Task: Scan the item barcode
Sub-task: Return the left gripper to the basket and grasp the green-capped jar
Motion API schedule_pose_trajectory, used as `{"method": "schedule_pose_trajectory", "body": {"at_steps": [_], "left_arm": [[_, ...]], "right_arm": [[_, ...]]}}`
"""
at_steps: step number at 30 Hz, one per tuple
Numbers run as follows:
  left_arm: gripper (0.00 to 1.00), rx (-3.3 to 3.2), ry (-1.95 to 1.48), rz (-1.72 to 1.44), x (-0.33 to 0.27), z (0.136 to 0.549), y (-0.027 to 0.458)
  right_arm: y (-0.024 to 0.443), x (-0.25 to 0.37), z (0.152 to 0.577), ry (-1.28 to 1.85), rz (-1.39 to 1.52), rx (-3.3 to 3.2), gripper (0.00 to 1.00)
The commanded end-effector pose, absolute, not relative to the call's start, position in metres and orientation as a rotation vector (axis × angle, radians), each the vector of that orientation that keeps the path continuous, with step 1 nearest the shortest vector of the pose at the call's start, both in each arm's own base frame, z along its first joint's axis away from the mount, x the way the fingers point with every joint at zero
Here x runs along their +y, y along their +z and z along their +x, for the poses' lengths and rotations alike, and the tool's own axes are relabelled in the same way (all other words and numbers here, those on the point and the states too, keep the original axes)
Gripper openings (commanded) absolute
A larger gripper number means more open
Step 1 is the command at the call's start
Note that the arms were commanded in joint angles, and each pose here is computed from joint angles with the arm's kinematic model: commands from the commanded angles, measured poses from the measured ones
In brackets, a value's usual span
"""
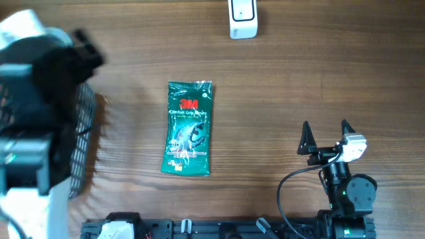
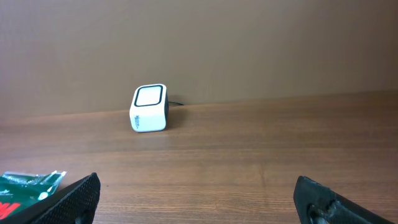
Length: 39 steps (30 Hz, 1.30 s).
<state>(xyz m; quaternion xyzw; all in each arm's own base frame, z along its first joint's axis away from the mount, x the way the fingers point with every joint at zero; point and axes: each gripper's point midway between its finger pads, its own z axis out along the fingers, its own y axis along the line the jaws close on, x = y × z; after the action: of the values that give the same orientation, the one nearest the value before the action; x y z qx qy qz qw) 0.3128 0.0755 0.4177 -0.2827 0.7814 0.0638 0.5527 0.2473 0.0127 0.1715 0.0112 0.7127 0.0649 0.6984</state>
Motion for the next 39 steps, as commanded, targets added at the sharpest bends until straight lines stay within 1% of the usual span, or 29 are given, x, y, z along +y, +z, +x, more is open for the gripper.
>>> {"method": "schedule_pose_trajectory", "body": {"at_steps": [1, 3, 7, 9, 15, 19, 29, 39], "left_arm": [[1.00, 1.842, 0.271, -0.885, 0.142, 0.290, 0.401], [1.00, 1.908, 0.237, -0.958, 0.161, 0.286, 0.378], [1.00, 2.105, -0.014, -1.109, 0.182, 0.291, 0.314], [1.00, 2.220, -0.109, -1.070, 0.181, 0.297, 0.289], [1.00, 2.442, -0.178, -1.169, 0.191, 0.306, 0.218], [1.00, 2.525, -0.215, -1.225, 0.196, 0.312, 0.183], [1.00, 2.666, -0.281, -1.323, 0.198, 0.316, 0.122], [1.00, 2.720, -0.313, -1.282, 0.185, 0.330, 0.104]], "right_arm": [[0.172, 0.012, 0.248, 0.133, 0.022, 1.588, 1.00], [0.172, 0.012, 0.248, 0.132, 0.021, 1.588, 1.00], [0.172, 0.012, 0.248, 0.132, 0.021, 1.588, 1.00], [0.172, 0.012, 0.248, 0.132, 0.021, 1.588, 1.00], [0.172, 0.012, 0.248, 0.132, 0.021, 1.588, 1.00], [0.172, 0.012, 0.248, 0.132, 0.021, 1.588, 1.00], [0.172, 0.012, 0.248, 0.132, 0.021, 1.588, 1.00], [0.172, 0.012, 0.248, 0.132, 0.021, 1.588, 1.00]]}}
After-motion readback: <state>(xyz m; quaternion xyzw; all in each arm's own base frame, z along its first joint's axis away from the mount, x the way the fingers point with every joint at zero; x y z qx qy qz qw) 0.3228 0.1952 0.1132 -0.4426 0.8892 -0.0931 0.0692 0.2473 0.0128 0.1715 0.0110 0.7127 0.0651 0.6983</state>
